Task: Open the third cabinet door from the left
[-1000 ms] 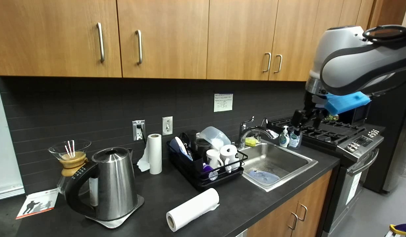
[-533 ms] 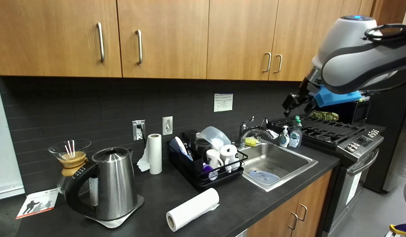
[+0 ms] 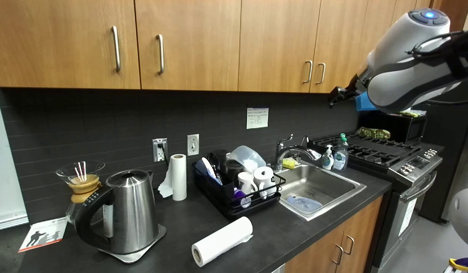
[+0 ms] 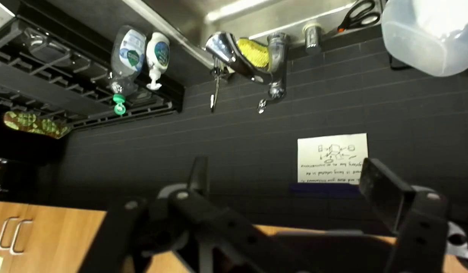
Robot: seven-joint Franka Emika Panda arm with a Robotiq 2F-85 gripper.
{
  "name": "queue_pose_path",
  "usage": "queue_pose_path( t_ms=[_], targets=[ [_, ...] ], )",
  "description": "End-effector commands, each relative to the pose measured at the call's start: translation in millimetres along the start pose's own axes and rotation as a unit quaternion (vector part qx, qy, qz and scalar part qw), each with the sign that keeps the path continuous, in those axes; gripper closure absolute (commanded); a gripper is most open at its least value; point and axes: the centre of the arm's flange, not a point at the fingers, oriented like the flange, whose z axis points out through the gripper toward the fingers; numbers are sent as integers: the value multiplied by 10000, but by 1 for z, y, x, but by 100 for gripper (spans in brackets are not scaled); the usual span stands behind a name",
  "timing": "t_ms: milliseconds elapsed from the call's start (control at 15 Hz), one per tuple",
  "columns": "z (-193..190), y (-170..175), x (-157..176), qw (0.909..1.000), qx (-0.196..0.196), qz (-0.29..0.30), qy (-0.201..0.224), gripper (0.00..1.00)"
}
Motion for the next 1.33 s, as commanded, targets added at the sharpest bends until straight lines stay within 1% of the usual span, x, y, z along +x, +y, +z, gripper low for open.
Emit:
queue_pose_path(
  t_ms=[0,267,467,733,1000,1067,1133,1200,1267],
  targets=[
    [14,-4,6,9978,-379,187,502,0],
    [25,-4,25,9918,-630,286,1074,0],
    [35,-1,43,9861,-845,252,1410,0],
    [51,23,78,9758,-1034,308,1902,0],
    [69,50,106,9664,-1105,210,2312,0],
    [71,55,110,9660,-1087,153,2339,0],
    [72,56,110,9676,-1004,82,2314,0],
    [73,56,114,9709,-893,-39,2223,0],
    [70,51,113,9762,-637,-149,2068,0]
  ],
)
